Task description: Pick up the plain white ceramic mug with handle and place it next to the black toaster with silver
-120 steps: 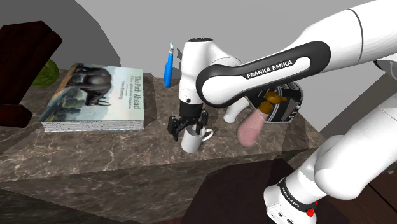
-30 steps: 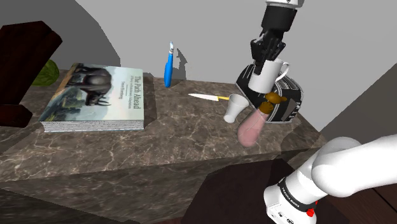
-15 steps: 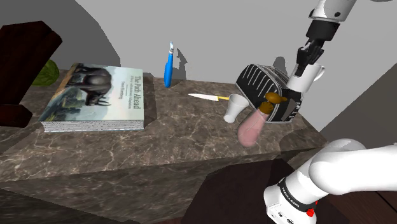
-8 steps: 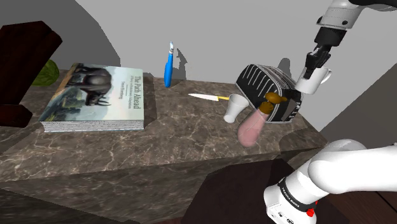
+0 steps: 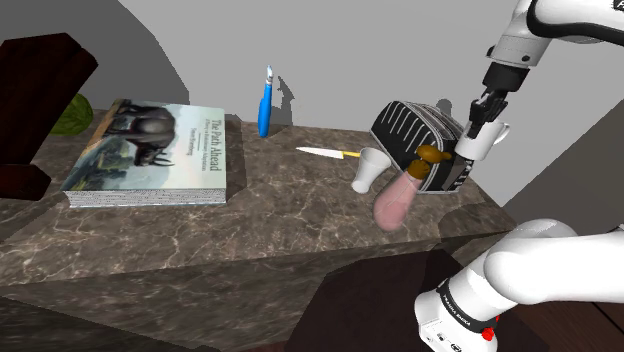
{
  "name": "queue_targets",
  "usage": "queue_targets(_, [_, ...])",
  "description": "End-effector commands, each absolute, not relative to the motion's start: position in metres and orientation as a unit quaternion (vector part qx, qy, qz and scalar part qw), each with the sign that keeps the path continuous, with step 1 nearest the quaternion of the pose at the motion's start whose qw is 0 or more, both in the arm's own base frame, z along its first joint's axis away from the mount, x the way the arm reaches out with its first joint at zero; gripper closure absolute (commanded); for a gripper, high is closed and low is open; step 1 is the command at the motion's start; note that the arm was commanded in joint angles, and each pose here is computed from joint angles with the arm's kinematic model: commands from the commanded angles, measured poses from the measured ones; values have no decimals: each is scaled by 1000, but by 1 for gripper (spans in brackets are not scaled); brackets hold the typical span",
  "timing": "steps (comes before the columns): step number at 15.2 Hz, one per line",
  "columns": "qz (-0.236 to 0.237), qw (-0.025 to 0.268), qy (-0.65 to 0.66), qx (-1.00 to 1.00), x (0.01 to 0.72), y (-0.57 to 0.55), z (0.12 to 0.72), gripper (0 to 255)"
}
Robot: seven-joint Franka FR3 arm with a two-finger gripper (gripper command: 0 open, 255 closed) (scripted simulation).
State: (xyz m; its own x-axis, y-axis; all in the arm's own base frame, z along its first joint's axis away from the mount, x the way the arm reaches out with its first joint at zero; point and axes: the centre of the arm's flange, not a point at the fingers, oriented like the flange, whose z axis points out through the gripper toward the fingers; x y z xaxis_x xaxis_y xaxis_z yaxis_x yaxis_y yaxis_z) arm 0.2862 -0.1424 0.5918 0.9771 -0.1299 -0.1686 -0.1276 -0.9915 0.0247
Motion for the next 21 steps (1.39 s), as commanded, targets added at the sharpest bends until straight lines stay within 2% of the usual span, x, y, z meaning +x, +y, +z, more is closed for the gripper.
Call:
queue_targets(1, [-85, 7, -65, 994, 287, -143, 581, 255])
queue_targets(21, [-85, 7, -65, 994, 287, -143, 476, 255])
